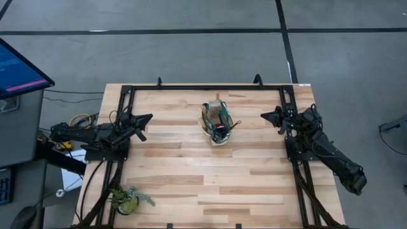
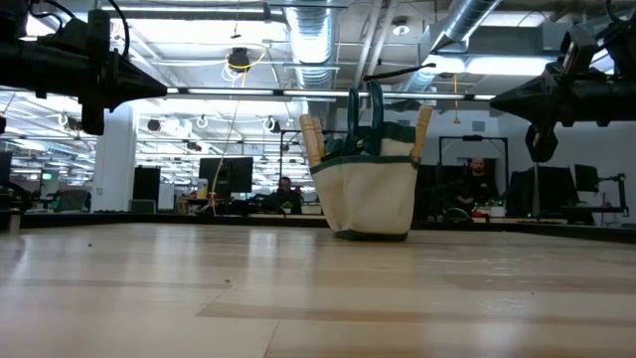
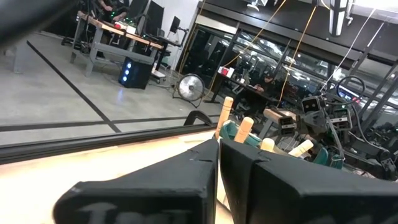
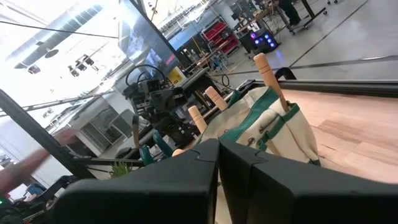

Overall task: Pick & Place Garden tools in Gardening bag
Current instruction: Return to Home Position

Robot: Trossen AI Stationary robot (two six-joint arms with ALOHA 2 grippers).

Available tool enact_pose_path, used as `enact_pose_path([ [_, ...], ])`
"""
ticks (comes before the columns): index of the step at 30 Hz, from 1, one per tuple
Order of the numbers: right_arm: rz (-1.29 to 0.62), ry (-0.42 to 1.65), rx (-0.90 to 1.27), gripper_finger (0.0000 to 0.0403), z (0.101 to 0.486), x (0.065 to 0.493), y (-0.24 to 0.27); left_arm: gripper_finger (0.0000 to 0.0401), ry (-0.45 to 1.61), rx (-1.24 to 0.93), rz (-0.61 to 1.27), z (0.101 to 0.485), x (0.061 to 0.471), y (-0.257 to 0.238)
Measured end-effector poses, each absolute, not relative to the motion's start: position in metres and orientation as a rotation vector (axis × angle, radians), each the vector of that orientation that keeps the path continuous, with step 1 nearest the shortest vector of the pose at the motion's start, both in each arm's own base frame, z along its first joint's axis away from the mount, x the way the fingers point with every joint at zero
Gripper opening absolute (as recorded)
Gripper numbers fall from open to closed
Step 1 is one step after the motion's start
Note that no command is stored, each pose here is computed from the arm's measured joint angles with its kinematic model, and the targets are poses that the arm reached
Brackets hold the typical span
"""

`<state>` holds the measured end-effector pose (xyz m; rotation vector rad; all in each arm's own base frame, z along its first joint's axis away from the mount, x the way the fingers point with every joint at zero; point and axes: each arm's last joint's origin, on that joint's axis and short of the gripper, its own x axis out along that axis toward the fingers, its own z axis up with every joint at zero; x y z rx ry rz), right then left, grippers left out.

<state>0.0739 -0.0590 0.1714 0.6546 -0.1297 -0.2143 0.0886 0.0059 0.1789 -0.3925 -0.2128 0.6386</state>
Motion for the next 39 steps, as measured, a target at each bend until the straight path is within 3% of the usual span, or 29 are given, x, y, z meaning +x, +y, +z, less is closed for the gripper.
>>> enact_pose_path([
  [39,-0.214,-0.129,0.655,0.0006,0.1712,0.0739,-0.0590,0.0003,-0.224,-0.399,0.637,0.1800,0.0885,0.0060],
])
